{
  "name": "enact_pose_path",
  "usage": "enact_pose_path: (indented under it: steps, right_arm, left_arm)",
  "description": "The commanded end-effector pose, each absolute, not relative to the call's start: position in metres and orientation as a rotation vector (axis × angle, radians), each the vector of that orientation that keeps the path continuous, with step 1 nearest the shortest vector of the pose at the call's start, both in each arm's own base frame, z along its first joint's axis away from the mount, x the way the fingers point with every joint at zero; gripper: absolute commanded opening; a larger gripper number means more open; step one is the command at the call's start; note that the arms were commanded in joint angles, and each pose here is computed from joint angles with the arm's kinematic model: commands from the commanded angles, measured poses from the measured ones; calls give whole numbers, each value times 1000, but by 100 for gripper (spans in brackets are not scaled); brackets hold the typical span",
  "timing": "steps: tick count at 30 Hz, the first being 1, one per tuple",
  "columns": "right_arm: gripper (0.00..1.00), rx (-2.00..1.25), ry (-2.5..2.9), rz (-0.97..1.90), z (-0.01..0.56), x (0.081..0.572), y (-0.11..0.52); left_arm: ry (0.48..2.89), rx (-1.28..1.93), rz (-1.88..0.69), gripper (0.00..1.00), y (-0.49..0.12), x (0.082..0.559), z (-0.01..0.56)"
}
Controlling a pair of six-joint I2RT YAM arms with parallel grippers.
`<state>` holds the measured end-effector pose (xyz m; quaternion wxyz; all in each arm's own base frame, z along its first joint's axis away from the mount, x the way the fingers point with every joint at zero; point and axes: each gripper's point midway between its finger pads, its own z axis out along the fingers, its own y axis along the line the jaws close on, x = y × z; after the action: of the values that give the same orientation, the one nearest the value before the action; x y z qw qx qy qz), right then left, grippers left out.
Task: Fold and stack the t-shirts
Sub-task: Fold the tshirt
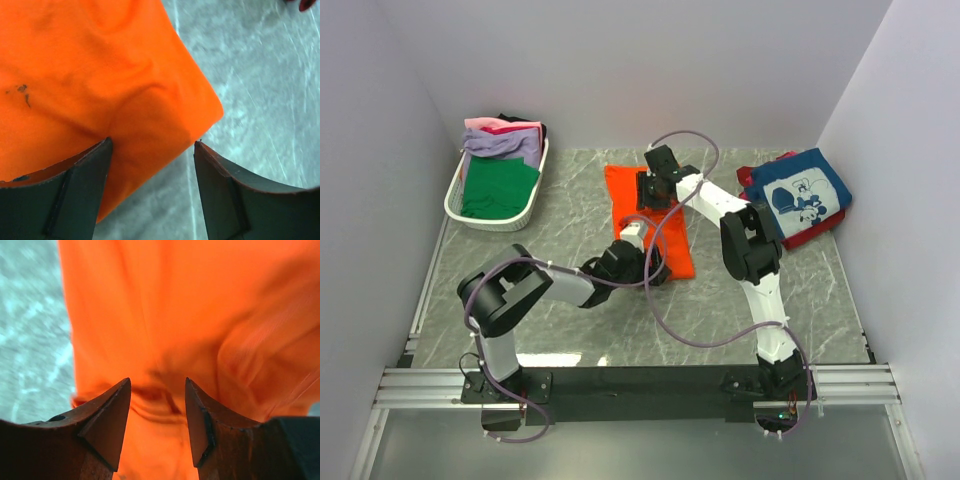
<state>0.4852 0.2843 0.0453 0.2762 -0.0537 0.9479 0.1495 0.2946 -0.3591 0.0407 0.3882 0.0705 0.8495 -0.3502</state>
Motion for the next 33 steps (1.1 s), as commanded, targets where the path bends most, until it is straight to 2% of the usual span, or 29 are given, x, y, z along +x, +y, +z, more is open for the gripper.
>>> enact_pose_path:
  steps: [1,4,8,10,11,17,26,33]
  right_arm:
    - [55,-131,2438,394,82,511,287]
    - [55,-134,2421,394,95,508,284]
    - [57,-149,2376,423,134,489,276]
    - [58,-154,2395,401,131,472,267]
    - [58,-147,2358,406,151,466,262]
    - [61,-116,2389,340,151,413,221]
    - [61,-72,2475,357,116,338,191]
    - [61,-61,2584,386,77,292,181]
  left_arm:
    - [2407,221,-796,73,-337,242,-15]
    - [2401,232,-731,73,-334,238,-9]
    - [2281,258,-675,75,-339,247,44]
    - [2216,264,-656,77,-346,258,76]
    - [2200,263,-654,77,-344,259,91]
    - [2088,169,-644,82,-328,267,154]
    - [2288,53,-509,84,-280,241,83]
    - [2336,-73,-456,85,-260,234,63]
